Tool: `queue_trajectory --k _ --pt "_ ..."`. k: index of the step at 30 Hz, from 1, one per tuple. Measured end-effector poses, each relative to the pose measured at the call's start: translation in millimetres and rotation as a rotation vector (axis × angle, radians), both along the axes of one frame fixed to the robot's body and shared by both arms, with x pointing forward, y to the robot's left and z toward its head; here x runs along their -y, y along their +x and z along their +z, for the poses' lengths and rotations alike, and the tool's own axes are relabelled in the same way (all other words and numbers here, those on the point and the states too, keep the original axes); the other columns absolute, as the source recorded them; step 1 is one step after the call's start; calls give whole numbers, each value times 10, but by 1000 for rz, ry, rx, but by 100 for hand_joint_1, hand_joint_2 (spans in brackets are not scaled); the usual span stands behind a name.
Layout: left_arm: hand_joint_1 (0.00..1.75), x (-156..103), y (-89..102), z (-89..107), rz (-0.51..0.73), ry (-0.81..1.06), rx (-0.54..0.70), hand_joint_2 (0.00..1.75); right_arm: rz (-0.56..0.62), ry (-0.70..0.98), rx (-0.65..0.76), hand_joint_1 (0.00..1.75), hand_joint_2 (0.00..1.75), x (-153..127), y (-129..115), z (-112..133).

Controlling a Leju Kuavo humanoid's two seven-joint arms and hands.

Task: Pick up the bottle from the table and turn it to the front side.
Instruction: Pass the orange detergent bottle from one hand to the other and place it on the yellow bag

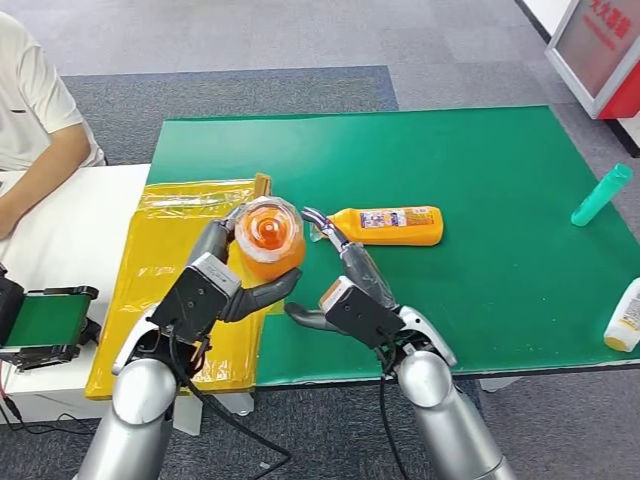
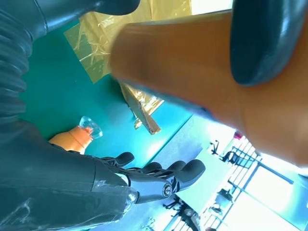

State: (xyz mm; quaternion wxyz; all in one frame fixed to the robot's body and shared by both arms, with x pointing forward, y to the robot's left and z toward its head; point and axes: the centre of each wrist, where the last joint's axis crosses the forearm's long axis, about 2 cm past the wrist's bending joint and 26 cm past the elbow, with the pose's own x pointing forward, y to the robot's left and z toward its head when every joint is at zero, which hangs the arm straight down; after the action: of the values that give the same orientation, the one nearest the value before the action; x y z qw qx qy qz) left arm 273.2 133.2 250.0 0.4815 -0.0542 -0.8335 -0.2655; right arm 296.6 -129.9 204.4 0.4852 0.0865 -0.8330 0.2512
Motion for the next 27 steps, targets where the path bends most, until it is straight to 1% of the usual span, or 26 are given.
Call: queue_trajectory --k 7,12,16,19,23,27 --pt "175 -138 41 36 201 155 125 175 -66 29 4 0 175 132 -21 7" --pt "175 -305 101 34 364 270 167 175 -122 82 54 0 175 287 -105 92" --pt "175 -448 163 4 507 461 211 175 -139 161 146 0 175 419 -222 272" --pt "175 -513 211 -65 570 601 229 175 -139 245 226 0 175 517 -304 437" --pt "175 -562 274 -205 619 760 219 175 -147 343 347 0 175 655 -410 653" --pt "175 -600 345 -327 636 885 221 175 -155 389 441 0 175 751 -511 792"
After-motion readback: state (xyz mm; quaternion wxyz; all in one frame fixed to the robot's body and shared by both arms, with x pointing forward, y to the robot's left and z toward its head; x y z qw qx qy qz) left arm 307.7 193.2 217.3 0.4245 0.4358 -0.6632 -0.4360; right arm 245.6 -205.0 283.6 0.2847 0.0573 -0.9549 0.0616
